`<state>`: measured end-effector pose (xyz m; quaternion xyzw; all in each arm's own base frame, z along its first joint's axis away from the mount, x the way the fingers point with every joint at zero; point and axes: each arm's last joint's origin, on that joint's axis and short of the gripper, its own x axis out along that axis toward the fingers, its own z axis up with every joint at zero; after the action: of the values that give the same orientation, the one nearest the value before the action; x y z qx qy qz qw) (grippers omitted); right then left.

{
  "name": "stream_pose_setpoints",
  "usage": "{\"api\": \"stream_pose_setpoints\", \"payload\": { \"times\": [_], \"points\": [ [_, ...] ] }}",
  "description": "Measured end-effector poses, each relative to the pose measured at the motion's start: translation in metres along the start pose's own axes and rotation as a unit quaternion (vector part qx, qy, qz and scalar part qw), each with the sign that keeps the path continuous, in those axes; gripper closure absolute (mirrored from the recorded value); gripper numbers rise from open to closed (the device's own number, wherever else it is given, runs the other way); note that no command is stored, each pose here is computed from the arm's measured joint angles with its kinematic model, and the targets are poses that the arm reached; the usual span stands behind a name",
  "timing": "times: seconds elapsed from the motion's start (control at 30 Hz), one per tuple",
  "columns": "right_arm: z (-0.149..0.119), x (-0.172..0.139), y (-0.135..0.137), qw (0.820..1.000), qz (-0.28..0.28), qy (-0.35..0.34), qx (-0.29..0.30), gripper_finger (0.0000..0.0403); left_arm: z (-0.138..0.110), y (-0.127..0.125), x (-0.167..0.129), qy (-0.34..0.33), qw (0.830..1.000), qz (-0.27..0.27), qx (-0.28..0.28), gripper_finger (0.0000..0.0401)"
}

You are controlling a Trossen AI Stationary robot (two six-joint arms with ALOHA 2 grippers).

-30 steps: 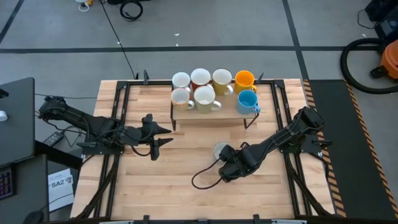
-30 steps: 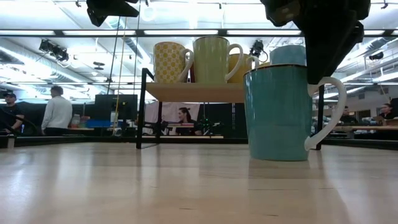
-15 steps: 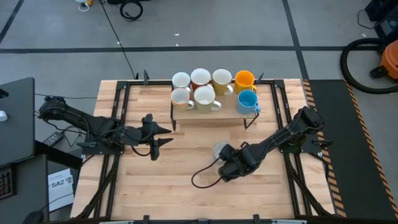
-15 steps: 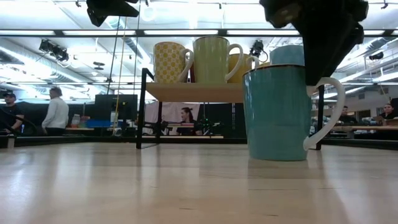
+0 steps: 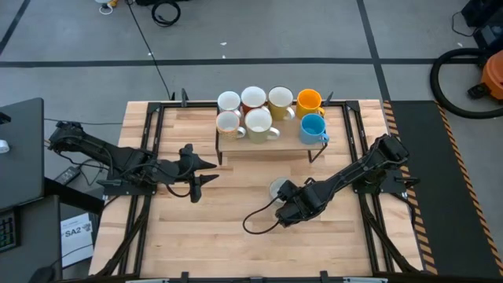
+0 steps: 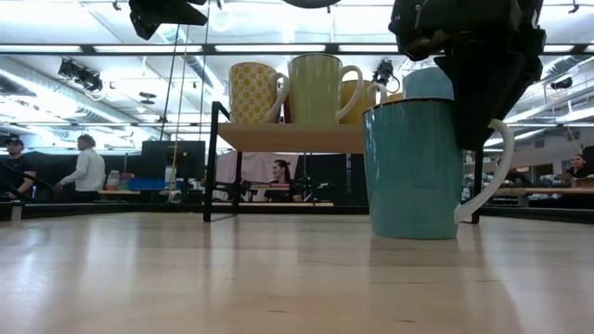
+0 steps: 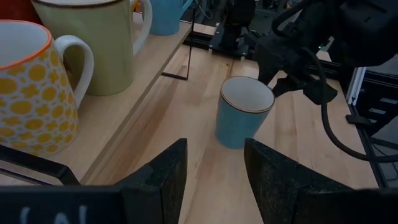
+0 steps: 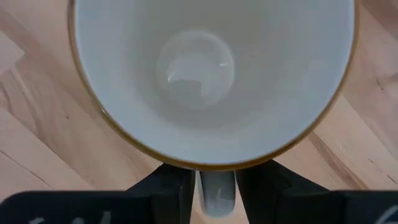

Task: Place coffee mugs
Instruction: Put the blue mug on the shelf

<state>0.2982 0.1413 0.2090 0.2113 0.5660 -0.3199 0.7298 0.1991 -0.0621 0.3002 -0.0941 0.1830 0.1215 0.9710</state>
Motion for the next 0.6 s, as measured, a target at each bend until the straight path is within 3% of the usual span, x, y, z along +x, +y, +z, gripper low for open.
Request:
{"api": "stream_pose_setpoints", "payload": {
  "times": [0.23,0.6],
  "points": [
    [-0.0001,-0.0001,0.0000,1.000,0.000,0.000,0.000,0.0330,0.0000,-0.0001,0.0000,0.000,1.000,0.000,0.000,0.0234],
    [0.0023,-0.0080,0.0014,1.000,0.003,0.007,-0.014,0.0332,0.0000,0.0000,0.0000,0.000,1.000,0.000,0.000,0.0234]
  ]
}}
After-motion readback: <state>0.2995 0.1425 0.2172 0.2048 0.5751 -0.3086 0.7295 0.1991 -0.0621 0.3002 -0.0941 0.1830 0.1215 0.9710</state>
